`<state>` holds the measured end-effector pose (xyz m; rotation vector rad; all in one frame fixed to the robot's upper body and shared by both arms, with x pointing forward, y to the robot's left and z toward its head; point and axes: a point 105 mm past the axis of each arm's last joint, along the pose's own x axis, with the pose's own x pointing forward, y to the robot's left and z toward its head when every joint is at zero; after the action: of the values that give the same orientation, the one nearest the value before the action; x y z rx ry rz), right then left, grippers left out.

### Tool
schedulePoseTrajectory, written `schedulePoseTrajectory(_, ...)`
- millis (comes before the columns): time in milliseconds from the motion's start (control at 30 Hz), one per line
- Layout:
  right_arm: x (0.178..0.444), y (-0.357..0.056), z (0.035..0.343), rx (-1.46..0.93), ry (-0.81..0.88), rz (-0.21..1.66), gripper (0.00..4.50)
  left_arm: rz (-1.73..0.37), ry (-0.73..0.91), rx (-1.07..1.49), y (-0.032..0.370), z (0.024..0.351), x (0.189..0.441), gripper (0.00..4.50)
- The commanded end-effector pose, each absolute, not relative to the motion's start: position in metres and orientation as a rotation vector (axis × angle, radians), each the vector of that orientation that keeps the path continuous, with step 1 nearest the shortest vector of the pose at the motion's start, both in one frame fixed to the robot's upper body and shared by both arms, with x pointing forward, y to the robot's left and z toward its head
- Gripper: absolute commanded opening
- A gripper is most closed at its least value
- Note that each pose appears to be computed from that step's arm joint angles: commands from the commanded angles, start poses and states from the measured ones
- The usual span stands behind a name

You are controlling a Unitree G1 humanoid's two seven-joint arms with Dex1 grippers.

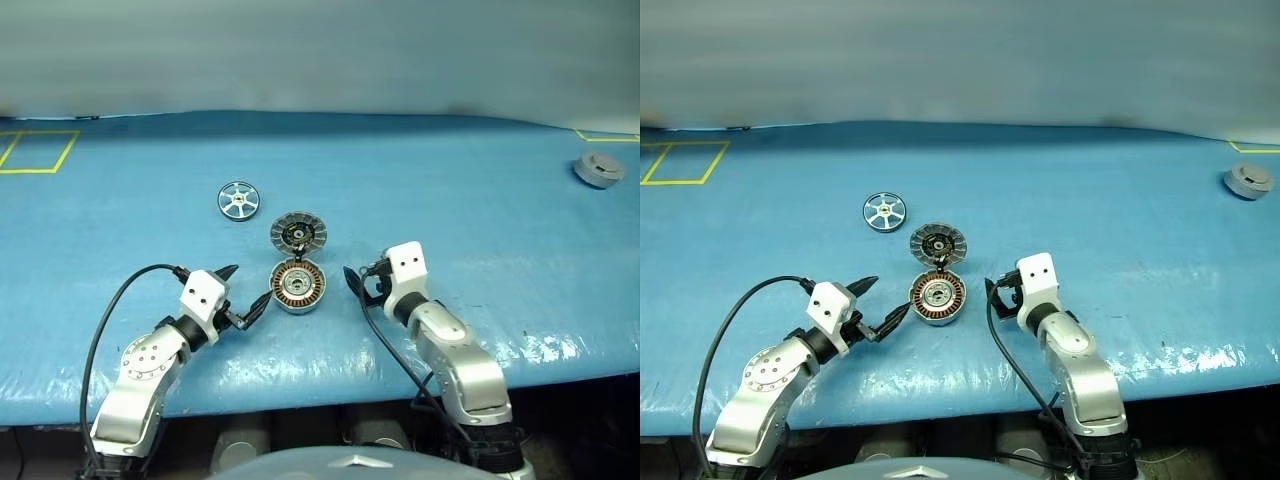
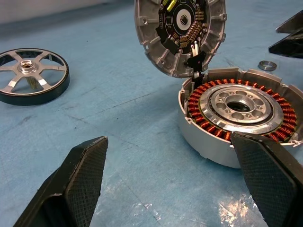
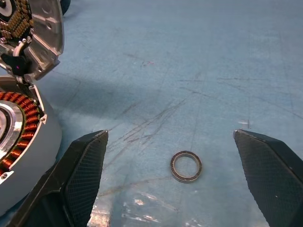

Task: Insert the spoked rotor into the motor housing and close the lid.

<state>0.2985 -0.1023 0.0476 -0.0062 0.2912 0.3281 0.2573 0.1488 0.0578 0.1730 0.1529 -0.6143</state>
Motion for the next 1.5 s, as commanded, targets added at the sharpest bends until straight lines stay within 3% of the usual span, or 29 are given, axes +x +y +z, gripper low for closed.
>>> schedulePoseTrajectory(33, 0.306, -0.102, 0.047, -0.010, 0.244, 0.280, 4.48, -0.632, 0.110, 0.195, 0.148, 0.068, 0.257, 4.50)
schedulePoseTrajectory(300, 0.306, -0.113, 0.020, -0.037, 0.300, 0.232, 4.48, -0.614, 0.098, 0.212, 0.151, 0.070, 0.258, 4.50)
schedulePoseTrajectory(333, 0.304, -0.113, 0.017, -0.050, 0.305, 0.234, 4.31, -0.612, 0.097, 0.214, 0.151, 0.070, 0.258, 4.50)
schedulePoseTrajectory(467, 0.297, -0.117, 0.012, -0.057, 0.321, 0.225, 3.28, -0.608, 0.094, 0.220, 0.152, 0.070, 0.258, 4.50)
schedulePoseTrajectory(733, 0.281, -0.118, 0.010, -0.066, 0.350, 0.229, 0.67, -0.608, 0.096, 0.222, 0.152, 0.069, 0.258, 4.50)
schedulePoseTrajectory(900, 0.275, -0.109, 0.033, -0.067, 0.316, 0.303, 0.66, -0.610, 0.096, 0.221, 0.151, 0.068, 0.258, 4.50)
schedulePoseTrajectory(1167, 0.269, -0.072, 0.109, -0.086, 0.124, 0.572, 0.66, -0.624, 0.091, 0.225, 0.150, 0.067, 0.258, 4.50)
schedulePoseTrajectory(1333, 0.265, -0.031, 0.123, -0.072, 0.110, 0.752, 0.66, -0.662, 0.119, 0.218, 0.146, 0.060, 0.254, 4.50)
schedulePoseTrajectory(1500, 0.266, -0.007, 0.106, -0.121, 0.170, 0.825, 0.66, -0.724, 0.141, 0.185, 0.139, 0.055, 0.245, 4.50)
